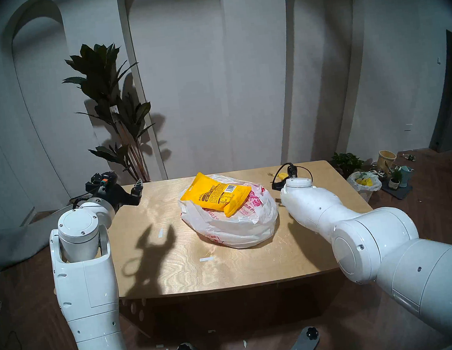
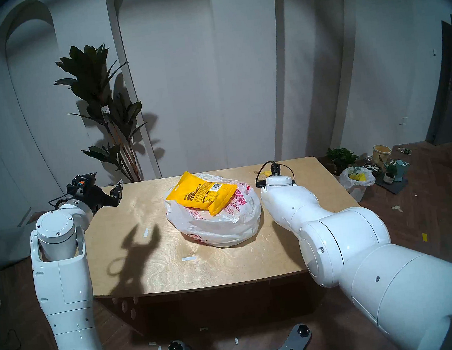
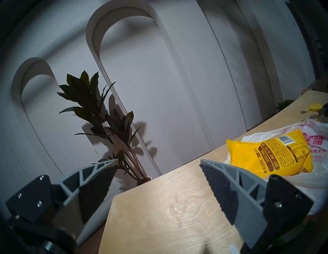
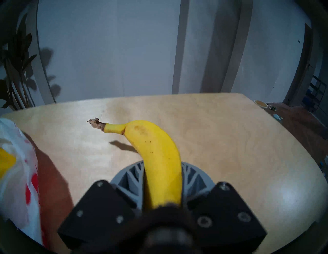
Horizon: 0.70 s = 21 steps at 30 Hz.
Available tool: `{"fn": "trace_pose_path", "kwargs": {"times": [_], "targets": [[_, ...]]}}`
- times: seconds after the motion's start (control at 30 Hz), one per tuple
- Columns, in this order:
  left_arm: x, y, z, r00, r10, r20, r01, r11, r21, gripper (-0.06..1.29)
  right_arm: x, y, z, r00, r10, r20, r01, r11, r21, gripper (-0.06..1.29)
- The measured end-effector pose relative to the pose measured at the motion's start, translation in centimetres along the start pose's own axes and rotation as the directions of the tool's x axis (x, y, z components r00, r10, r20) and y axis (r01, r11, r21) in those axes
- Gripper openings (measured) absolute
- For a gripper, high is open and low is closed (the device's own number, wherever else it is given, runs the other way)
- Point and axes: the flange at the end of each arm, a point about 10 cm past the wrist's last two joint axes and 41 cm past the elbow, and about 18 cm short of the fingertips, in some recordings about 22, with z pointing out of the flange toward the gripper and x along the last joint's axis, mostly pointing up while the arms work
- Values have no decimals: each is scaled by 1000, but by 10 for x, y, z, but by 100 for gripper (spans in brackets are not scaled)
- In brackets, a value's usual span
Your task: Bag the groceries: heavy items first, fragile items on top
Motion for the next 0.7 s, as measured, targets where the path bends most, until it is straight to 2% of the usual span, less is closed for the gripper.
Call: {"fn": "trace_pose_path", "kwargs": {"times": [0.07, 0.1, 0.23, 0.37, 0.47, 0.57, 0.7], "targets": [[0, 1, 0, 1000, -2, 0, 2, 1000, -3, 121, 21, -5, -1, 998, 2, -59, -2, 1000, 14, 28], [-1, 1, 0, 1000, -4, 0, 4, 1000, -6, 121, 38, -10, -2, 995, 1, -103, 2, 1000, 29, 28], [-3, 2, 0, 1000, -8, 3, 8, 1000, -11, 121, 75, -26, -9, 980, -9, -201, 24, 997, 72, 28], [-7, 3, 0, 1000, -8, 12, 9, 1000, -15, 121, 98, -44, -17, 963, -22, -268, 56, 991, 120, 28], [-10, 3, -1, 1000, -7, 19, 7, 1000, -17, 121, 105, -60, -23, 954, -37, -297, 89, 983, 162, 28], [-13, 4, -1, 1000, -6, 24, 6, 1000, -19, 121, 103, -72, -27, 952, -51, -303, 114, 974, 196, 28], [-15, 4, 0, 1000, -4, 30, 5, 1000, -21, 121, 79, -93, -31, 957, -81, -279, 155, 955, 254, 26]]}}
